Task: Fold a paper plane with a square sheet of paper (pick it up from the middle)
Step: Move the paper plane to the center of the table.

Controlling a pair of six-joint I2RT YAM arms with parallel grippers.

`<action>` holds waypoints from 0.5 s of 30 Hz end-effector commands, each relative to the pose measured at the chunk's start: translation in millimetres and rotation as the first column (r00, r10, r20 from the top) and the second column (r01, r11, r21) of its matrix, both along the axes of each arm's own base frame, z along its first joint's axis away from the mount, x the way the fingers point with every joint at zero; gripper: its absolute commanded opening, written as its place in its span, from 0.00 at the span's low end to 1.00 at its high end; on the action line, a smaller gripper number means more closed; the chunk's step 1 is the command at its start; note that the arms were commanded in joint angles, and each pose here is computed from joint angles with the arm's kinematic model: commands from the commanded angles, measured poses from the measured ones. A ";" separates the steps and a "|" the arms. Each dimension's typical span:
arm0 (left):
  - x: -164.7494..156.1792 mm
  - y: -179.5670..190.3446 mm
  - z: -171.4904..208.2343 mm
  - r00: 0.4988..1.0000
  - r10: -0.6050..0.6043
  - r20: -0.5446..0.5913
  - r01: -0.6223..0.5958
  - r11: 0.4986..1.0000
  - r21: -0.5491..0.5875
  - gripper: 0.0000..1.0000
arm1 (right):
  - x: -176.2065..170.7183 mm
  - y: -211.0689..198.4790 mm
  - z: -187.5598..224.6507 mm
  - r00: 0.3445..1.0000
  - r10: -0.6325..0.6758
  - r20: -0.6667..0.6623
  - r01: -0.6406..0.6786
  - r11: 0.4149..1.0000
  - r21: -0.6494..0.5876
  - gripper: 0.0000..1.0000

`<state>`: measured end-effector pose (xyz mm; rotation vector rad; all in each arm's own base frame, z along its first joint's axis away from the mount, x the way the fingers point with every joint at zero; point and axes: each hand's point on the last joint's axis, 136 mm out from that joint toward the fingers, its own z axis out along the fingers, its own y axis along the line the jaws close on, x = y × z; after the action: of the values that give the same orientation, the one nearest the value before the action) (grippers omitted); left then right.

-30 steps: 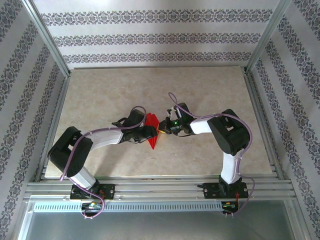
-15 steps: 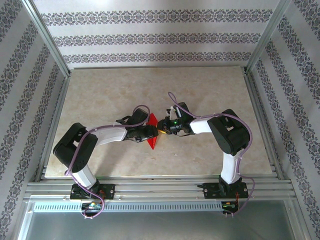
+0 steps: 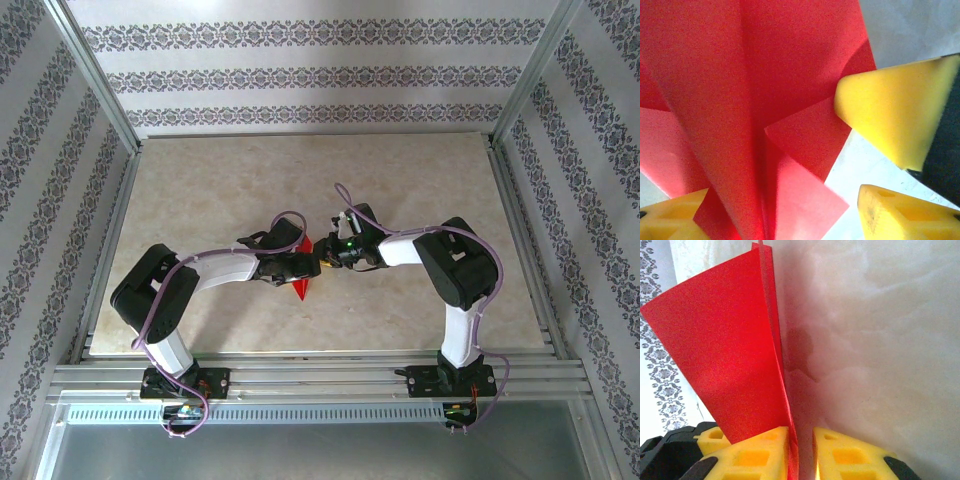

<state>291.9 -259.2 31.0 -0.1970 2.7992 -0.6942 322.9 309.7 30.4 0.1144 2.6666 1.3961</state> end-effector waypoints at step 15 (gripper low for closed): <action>2.6 16.9 11.9 0.998 0.023 0.053 -0.029 0.994 0.103 0.45 | -7.1 1.3 -12.0 0.999 0.029 -0.031 -0.031 0.998 -0.053 0.16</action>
<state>296.1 -248.5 33.5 -0.2046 2.7752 -0.6117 318.4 307.8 23.3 0.1166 2.7156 1.3678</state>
